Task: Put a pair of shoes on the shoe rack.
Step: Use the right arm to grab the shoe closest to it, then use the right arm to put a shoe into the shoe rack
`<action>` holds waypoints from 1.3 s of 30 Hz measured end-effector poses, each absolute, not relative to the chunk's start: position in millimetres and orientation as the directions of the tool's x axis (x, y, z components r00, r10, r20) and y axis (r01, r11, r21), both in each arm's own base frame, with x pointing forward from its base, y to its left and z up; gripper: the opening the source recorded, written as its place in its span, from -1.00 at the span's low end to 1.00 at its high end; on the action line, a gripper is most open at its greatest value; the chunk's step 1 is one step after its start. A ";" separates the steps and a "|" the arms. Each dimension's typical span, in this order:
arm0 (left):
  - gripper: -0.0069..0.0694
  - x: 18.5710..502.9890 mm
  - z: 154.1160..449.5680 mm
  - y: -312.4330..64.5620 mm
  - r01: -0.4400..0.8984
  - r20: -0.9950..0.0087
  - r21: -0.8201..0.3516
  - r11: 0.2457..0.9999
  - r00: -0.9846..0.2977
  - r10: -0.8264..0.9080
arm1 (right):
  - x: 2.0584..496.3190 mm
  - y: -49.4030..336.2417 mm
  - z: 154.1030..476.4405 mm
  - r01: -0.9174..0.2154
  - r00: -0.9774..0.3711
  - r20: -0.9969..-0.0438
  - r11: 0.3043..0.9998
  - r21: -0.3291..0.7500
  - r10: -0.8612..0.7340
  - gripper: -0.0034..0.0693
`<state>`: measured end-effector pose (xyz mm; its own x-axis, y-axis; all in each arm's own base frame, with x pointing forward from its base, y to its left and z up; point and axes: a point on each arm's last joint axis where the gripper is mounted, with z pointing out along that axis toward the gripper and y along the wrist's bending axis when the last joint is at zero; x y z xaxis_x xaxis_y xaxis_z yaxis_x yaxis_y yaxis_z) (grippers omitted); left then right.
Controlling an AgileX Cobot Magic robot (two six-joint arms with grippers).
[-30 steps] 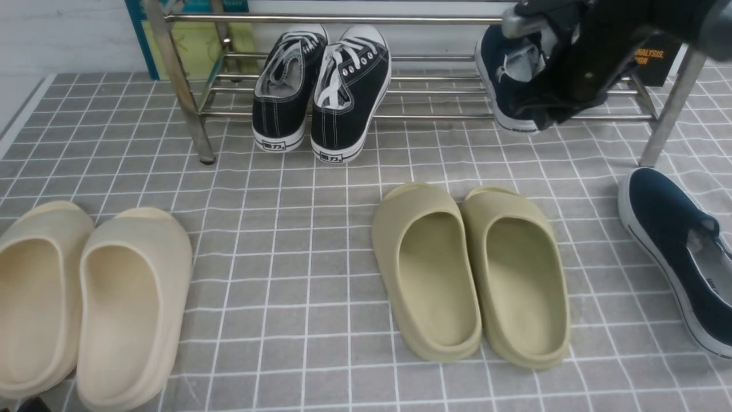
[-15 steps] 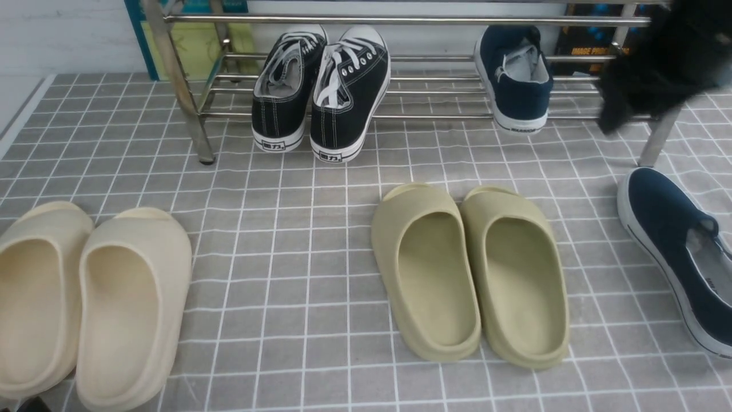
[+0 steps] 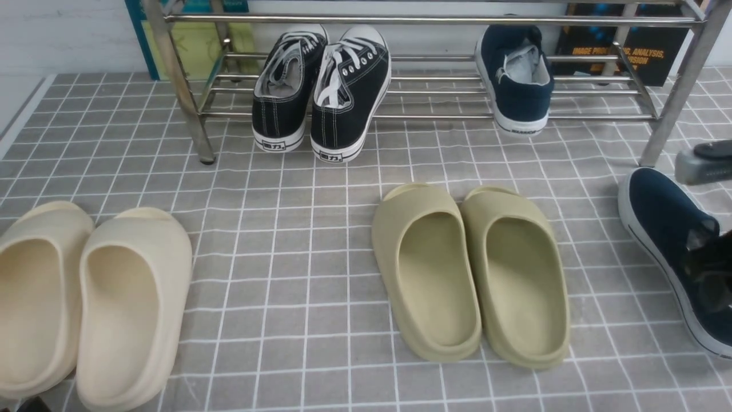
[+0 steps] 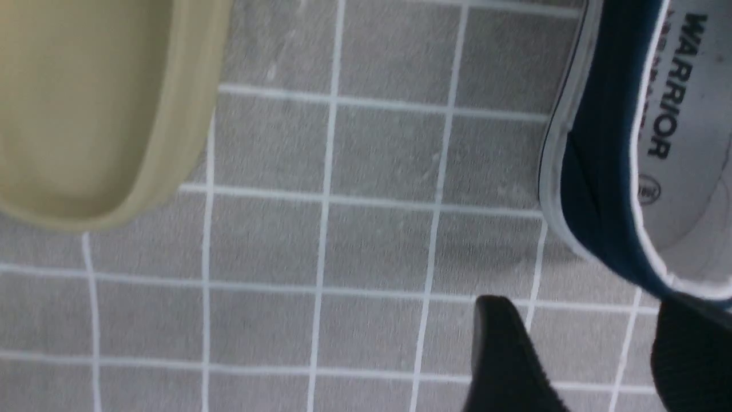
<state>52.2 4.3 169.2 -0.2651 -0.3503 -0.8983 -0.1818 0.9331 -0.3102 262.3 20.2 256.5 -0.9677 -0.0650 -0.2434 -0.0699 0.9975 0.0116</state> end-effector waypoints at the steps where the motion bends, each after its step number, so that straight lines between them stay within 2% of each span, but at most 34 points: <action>1: -0.19 52.2 169.2 4.3 -0.182 -0.898 -0.310 0.933 -0.265 -0.350 | 263.5 19.0 254.7 -0.064 -0.965 -0.256 0.998 0.012 -0.059 0.14; 5: -0.19 52.2 169.2 4.3 -0.182 -0.898 -0.310 0.933 -0.265 -0.350 | 272.2 15.0 244.7 -0.039 -0.961 -0.273 0.999 -0.010 -0.041 0.14; 10: -0.19 52.2 169.2 4.3 -0.182 -0.898 -0.310 0.933 -0.265 -0.350 | 286.3 9.3 217.9 -0.014 -0.977 -0.212 0.997 -0.080 -0.031 0.14; 15: -0.19 52.2 169.2 4.3 -0.182 -0.898 -0.310 0.933 -0.265 -0.350 | 297.0 8.0 193.3 -0.012 -0.986 -0.165 0.995 -0.103 -0.029 0.11; 18: -0.19 52.2 169.2 4.3 -0.182 -0.898 -0.310 0.933 -0.265 -0.350 | 301.2 7.5 179.5 -0.021 -0.991 -0.131 0.993 -0.114 -0.036 -0.10; 19: -0.19 52.2 169.2 4.3 -0.182 -0.898 -0.310 0.933 -0.265 -0.350 | 301.5 7.3 177.8 -0.024 -0.991 -0.125 0.993 -0.117 -0.039 -0.27; 20: -0.19 52.2 169.2 4.3 -0.182 -0.898 -0.310 0.933 -0.265 -0.350 | 301.5 7.4 177.8 -0.023 -0.991 -0.125 0.993 -0.116 -0.038 -0.30; 21: -0.19 52.2 169.2 4.3 -0.182 -0.898 -0.310 0.933 -0.265 -0.350 | 301.8 7.7 179.4 -0.020 -0.991 -0.127 0.993 -0.113 -0.035 -0.56; 23: -0.19 52.2 169.2 4.3 -0.182 -0.898 -0.310 0.933 -0.265 -0.350 | 301.7 7.5 184.5 -0.019 -0.991 -0.133 0.993 -0.113 -0.034 -0.77; 24: -0.19 52.2 169.2 4.3 -0.182 -0.898 -0.310 0.933 -0.265 -0.350 | 301.0 7.5 190.3 -0.023 -0.990 -0.136 0.993 -0.117 -0.039 -0.81; 29: -0.19 52.2 169.2 4.3 -0.182 -0.898 -0.310 0.933 -0.265 -0.350 | 293.7 18.7 232.0 -0.070 -0.981 -0.174 0.993 -0.095 -0.086 -0.80; 30: -0.19 52.2 169.2 4.3 -0.182 -0.898 -0.310 0.933 -0.265 -0.350 | 293.4 24.4 251.2 -0.090 -0.974 -0.203 0.994 -0.070 -0.102 -0.80; 33: -0.19 52.2 169.2 4.3 -0.182 -0.898 -0.310 0.933 -0.265 -0.350 | 299.4 33.5 280.0 -0.130 -0.952 -0.277 0.991 -0.018 -0.130 -0.80; 36: -0.19 52.2 169.2 4.3 -0.182 -0.898 -0.310 0.933 -0.265 -0.350 | 310.0 39.3 297.1 -0.158 -0.932 -0.334 0.987 0.013 -0.144 -0.80; 39: -0.19 52.2 169.2 4.3 -0.182 -0.898 -0.310 0.933 -0.265 -0.350 | 319.5 41.8 302.4 -0.168 -0.924 -0.351 0.986 0.020 -0.150 -0.80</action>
<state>52.2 4.3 169.2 -0.2651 -0.3503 -0.8983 -0.1818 0.9331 -0.3102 319.5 41.8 302.4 -0.9241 -0.1504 -0.3514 -0.1680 0.9856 0.0200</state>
